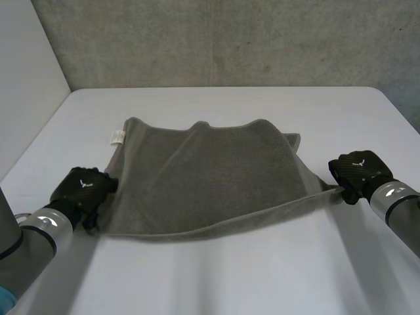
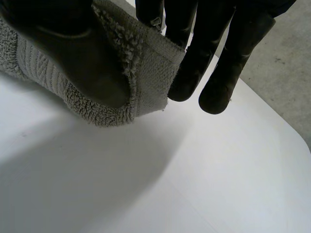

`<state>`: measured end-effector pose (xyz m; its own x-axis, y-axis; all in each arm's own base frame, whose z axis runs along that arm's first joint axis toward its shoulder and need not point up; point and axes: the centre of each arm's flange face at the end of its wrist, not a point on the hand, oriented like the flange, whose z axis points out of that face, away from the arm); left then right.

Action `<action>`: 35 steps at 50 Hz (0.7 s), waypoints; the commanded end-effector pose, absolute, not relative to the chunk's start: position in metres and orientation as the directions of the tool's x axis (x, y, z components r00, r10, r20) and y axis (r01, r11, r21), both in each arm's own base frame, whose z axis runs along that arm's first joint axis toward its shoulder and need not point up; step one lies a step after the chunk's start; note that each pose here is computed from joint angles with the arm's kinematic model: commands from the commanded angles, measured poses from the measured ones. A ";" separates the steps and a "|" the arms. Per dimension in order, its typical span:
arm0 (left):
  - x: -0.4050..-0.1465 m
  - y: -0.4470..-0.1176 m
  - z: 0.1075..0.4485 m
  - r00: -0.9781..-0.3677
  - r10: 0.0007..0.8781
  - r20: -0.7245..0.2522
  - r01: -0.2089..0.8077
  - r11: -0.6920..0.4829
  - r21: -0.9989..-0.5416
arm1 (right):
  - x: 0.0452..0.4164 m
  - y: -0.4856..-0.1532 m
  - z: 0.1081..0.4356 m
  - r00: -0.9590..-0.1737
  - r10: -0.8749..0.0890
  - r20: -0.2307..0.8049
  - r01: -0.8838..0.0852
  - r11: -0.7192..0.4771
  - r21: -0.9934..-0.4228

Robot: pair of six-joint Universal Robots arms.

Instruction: Fold the towel.

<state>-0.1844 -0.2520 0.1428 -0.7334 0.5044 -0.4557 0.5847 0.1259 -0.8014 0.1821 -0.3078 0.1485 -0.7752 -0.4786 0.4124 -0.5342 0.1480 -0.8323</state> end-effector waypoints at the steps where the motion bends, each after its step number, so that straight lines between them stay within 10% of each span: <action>1: -0.183 -0.251 0.139 -0.731 0.525 -0.436 0.586 0.154 -0.796 | 0.182 -0.308 0.148 -0.775 -0.479 0.412 -0.535 0.150 -0.832; 35: -0.182 -0.246 0.124 -0.657 0.575 -0.488 0.670 0.148 -0.727 | 0.182 -0.308 0.145 -0.774 -0.481 0.412 -0.538 0.155 -0.829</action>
<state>-0.1821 -0.2452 0.1240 -0.6559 0.5769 -0.4869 0.6716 0.1514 -0.7253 0.1814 -0.3084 0.1452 -0.7744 -0.4804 0.4117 -0.5374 0.1560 -0.8287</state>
